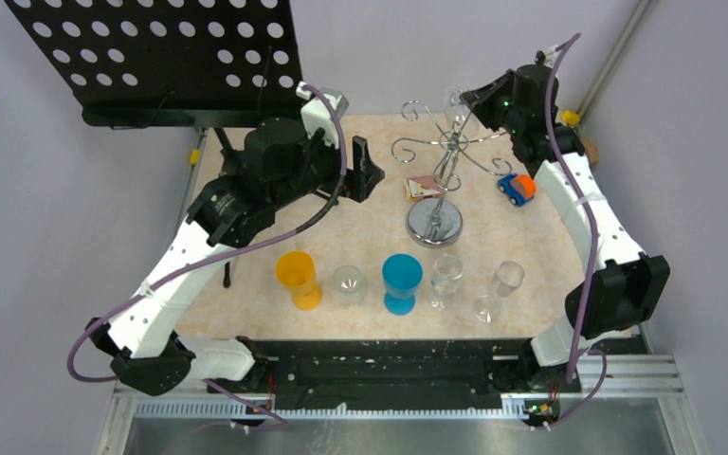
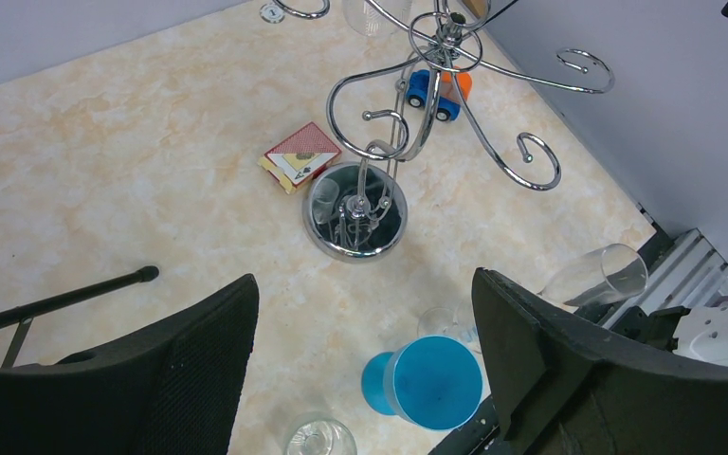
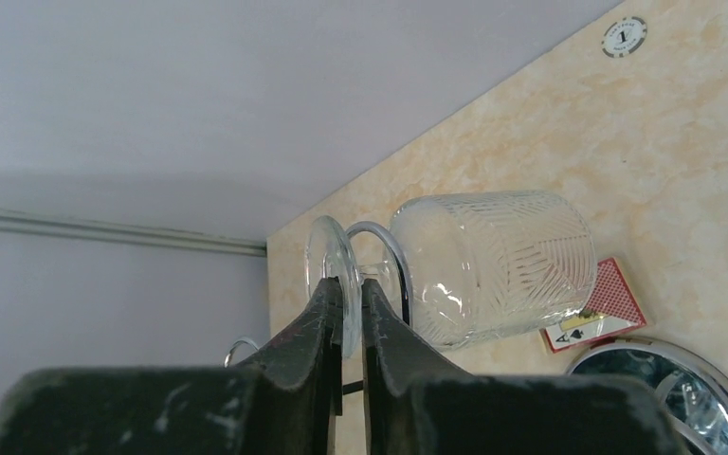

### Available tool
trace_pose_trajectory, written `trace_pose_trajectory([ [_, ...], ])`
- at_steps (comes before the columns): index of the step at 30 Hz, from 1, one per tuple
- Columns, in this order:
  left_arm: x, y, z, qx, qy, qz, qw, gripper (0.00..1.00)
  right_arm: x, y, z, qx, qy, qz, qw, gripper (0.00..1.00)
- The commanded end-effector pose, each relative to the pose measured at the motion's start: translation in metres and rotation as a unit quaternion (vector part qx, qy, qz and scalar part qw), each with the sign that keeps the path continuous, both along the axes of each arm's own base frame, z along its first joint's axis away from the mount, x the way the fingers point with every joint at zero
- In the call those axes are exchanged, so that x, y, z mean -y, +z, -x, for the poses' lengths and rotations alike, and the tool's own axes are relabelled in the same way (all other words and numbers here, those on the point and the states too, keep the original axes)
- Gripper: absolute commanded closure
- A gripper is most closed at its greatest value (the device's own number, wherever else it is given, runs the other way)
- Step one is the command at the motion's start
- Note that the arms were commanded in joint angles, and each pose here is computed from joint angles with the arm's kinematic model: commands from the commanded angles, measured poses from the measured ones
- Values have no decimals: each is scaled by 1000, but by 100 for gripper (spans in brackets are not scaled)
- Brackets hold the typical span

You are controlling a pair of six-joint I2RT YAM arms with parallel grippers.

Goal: Take the wine glass off the wine glass rack

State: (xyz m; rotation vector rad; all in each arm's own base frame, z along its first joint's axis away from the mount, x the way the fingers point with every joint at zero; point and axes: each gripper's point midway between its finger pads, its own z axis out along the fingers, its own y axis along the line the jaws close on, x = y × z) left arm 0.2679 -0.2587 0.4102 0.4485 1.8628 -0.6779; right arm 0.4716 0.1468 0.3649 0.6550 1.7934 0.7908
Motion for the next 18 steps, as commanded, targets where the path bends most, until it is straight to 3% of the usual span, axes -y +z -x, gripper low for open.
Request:
trace_pose_trajectory([
  [1, -1, 18, 0, 25, -2, 24, 999, 14, 13, 39, 7, 56, -17, 12, 998, 89],
  [6, -1, 18, 0, 23, -1, 24, 999, 14, 14, 32, 7, 47, -17, 18, 999, 82],
  [12, -1, 17, 0, 22, 0, 26, 999, 14, 19, 40, 10, 61, -25, 31, 997, 80],
  [15, 0, 17, -1, 21, 0, 26, 999, 14, 19, 45, 11, 70, -23, 30, 997, 85],
  [18, 3, 17, 2, 18, -15, 29, 999, 14, 12, 46, 11, 77, -8, 15, 997, 97],
])
